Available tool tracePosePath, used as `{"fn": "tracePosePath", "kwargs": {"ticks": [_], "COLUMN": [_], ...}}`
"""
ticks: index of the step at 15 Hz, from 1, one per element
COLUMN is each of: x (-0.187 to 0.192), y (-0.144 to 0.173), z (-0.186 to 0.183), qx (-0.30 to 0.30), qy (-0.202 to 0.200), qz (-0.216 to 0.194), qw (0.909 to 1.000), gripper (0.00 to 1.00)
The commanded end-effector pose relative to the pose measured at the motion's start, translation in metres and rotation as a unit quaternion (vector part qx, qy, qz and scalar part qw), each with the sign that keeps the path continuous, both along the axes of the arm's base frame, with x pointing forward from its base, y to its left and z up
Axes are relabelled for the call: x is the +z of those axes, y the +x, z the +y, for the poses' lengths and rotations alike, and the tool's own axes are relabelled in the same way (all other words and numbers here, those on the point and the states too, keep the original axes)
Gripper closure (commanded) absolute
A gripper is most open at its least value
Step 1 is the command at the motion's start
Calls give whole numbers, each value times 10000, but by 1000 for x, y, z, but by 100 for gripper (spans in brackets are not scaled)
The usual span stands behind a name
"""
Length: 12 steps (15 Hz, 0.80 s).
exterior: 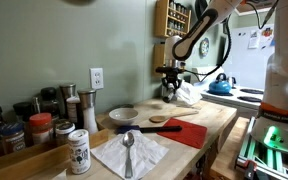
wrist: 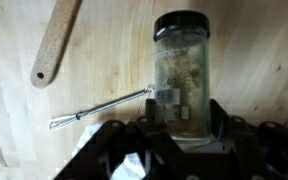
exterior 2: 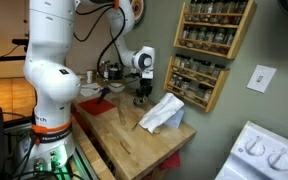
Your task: Place the jar on the right side of the counter upside down
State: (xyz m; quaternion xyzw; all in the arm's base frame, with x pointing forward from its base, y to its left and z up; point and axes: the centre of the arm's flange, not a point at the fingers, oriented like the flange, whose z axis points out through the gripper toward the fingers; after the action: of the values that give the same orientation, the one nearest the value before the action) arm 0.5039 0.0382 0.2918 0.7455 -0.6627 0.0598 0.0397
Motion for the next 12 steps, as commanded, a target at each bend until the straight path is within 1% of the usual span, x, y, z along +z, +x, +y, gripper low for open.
{"fn": "tracePosePath", "kwargs": {"ticks": [1,3,8,9,10,11,12], "x": [10,13,13,13,13,13,13], "y": [-3,-3,-8,-8,-9,-9,-9], "z": [33,48,75,78,71,74,74], "qx": [-307,-351,-419,-373,-327,-308,-305], "qy": [-741,-968,-1366,-1363,-1191,-1196,-1195], "qz": [50,65,166,179,182,184,185], "qw": [9968,9947,9896,9898,9922,9922,9922], "gripper": [72,72,72,72,72,47,47]}}
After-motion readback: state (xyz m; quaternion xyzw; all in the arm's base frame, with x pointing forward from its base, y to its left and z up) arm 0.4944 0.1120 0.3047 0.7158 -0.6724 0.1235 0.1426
